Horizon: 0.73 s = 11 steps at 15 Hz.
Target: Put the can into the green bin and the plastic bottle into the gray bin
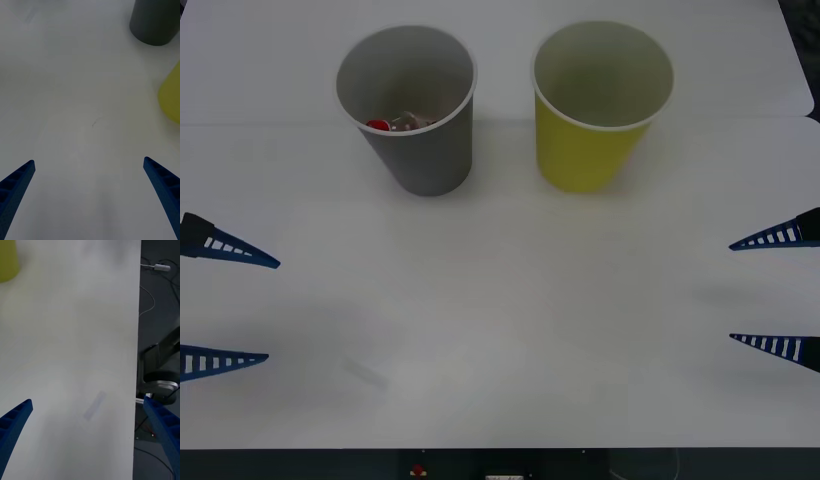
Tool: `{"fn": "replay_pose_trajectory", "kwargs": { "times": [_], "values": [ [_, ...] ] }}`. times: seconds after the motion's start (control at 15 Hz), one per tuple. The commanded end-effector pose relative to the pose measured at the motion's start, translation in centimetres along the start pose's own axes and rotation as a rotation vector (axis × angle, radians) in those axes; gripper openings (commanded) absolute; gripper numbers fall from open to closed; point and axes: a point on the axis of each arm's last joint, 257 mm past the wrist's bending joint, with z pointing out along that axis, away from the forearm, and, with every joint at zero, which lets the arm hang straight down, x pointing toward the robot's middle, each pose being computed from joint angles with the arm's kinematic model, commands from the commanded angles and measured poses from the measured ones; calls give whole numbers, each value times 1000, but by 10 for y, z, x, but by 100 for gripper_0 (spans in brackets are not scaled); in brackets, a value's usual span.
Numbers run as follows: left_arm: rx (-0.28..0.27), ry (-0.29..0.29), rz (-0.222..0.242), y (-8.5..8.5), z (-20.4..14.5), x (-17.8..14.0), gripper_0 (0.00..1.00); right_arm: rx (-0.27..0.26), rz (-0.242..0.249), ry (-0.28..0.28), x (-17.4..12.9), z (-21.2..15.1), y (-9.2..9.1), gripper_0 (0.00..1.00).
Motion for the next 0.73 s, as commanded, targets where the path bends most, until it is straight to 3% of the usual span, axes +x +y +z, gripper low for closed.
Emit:
{"fn": "replay_pose_trajectory", "kwargs": {
  "times": [0.07,0.27,0.73],
  "values": [
    [-3,28,52,2,2,7,100,0,0,0,0,0,0,100],
    [-10,76,84,5,4,13,100,0,0,0,0,0,0,100],
    [-15,84,119,6,6,9,100,0,0,0,0,0,0,100]
  ]
}}
